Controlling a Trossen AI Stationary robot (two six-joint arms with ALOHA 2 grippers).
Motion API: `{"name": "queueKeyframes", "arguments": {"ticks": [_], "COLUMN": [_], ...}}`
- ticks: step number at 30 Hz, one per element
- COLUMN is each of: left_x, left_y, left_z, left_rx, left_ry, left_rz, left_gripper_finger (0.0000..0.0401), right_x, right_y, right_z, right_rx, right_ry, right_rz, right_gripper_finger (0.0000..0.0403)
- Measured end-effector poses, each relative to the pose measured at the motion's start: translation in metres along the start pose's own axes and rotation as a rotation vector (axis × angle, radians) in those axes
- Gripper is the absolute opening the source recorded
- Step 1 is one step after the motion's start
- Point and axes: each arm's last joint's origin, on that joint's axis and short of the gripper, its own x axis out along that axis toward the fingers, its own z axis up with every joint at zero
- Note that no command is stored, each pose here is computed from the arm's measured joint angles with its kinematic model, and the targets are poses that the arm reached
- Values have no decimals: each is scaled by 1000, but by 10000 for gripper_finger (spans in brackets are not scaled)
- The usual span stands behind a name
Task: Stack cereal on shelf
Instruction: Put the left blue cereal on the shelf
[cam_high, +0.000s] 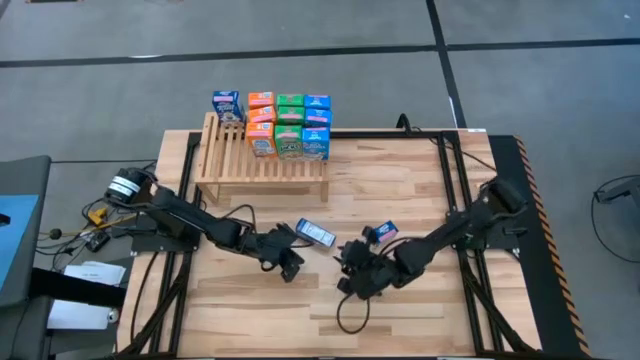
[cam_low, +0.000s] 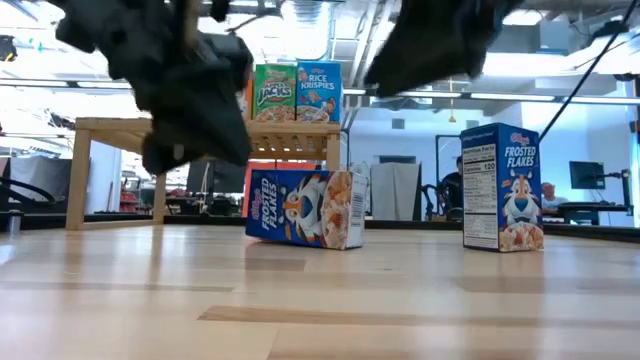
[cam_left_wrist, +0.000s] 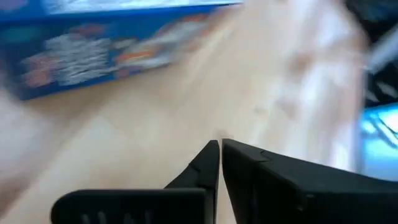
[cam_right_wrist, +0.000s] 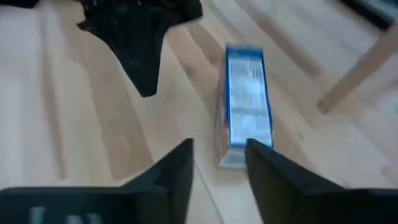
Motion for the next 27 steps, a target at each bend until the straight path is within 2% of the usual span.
{"name": "queueKeyframes", "arguments": {"ticks": [3,6,10,13,15,21,24,27], "left_x": [-16,-32,-44,-46,-45,-42,-42,-42], "left_y": [-7,-16,-20,-16,-14,-2,6,10], "left_z": [5,15,28,31,31,28,25,24], "left_rx": [64,182,320,352,369,379,363,342], "left_ry": [19,-56,-147,-132,-111,-63,-40,-26], "left_rz": [-49,-103,-116,-102,-99,25,121,161], "left_gripper_finger": [33,72,142,203,246,352,376,382], "right_x": [-15,-18,-1,20,29,51,61,68], "right_y": [-8,-14,-20,-17,-16,-21,-29,-37], "right_z": [15,22,27,24,25,30,28,30], "right_rx": [-31,-76,-79,-112,-124,-184,-198,-170], "right_ry": [-26,-45,-24,20,31,39,76,118], "right_rz": [26,11,31,110,114,55,26,51], "right_gripper_finger": [209,242,264,272,278,293,297,298]}}
